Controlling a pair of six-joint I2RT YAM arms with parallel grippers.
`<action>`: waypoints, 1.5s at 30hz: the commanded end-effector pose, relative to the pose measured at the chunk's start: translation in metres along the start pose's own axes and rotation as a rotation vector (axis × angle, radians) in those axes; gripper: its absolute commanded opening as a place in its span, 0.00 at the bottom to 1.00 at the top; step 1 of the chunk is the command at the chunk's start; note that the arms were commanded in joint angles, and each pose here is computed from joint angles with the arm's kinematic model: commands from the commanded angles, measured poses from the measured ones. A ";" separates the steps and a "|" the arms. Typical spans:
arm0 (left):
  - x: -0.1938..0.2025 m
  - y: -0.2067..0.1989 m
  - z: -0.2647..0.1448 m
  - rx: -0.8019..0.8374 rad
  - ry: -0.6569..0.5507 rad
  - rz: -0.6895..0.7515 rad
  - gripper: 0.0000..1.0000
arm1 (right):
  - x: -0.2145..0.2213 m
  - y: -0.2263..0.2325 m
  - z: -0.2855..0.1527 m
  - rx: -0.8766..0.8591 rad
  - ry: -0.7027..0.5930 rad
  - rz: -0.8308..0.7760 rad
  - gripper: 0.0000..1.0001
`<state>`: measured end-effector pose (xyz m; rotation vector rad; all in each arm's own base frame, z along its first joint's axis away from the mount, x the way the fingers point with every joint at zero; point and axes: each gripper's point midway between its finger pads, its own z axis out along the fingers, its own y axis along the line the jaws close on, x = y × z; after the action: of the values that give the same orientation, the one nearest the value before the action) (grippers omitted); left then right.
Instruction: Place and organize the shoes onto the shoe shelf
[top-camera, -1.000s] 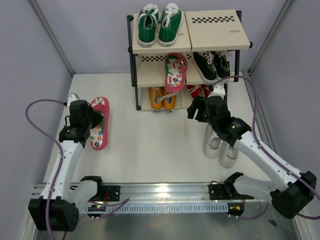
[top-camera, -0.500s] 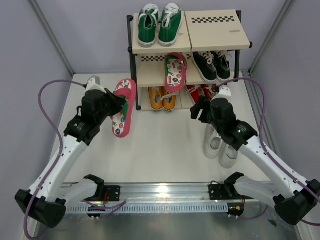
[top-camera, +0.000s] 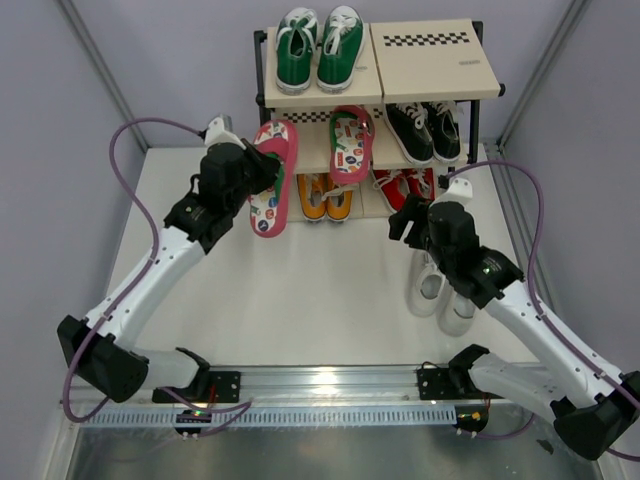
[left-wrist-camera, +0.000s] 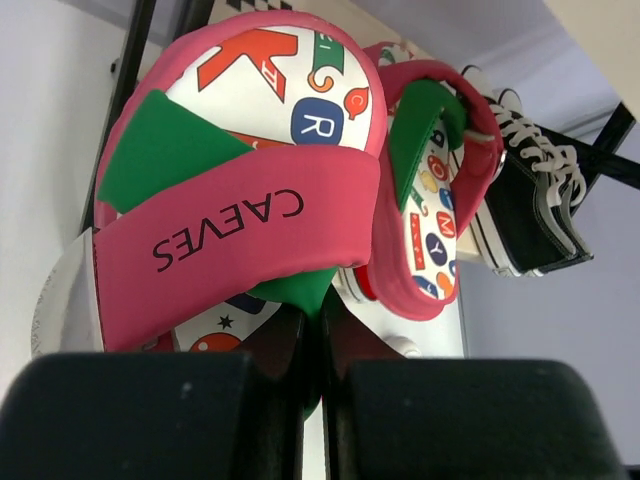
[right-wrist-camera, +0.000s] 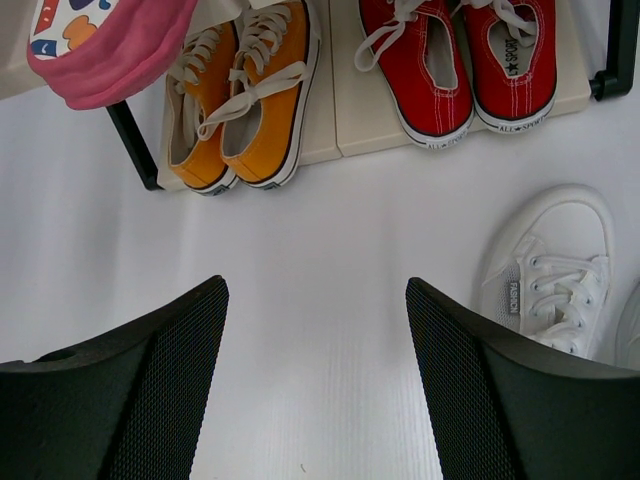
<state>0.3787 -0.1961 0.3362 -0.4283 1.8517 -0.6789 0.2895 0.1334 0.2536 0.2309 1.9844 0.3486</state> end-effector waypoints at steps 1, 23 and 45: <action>-0.053 -0.054 0.000 0.138 -0.194 -0.058 0.00 | -0.002 -0.004 0.001 0.018 -0.024 0.009 0.77; -0.045 -0.078 0.066 0.145 -0.211 -0.114 0.00 | -0.004 0.007 0.006 -0.034 -0.024 -0.025 0.77; -0.052 -0.091 0.092 0.181 -0.268 -0.094 0.00 | 0.002 0.017 0.010 -0.086 -0.010 -0.026 0.77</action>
<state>0.4757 -0.2599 0.3375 -0.4741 1.7122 -0.7263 0.2943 0.1493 0.2461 0.1551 1.9933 0.3989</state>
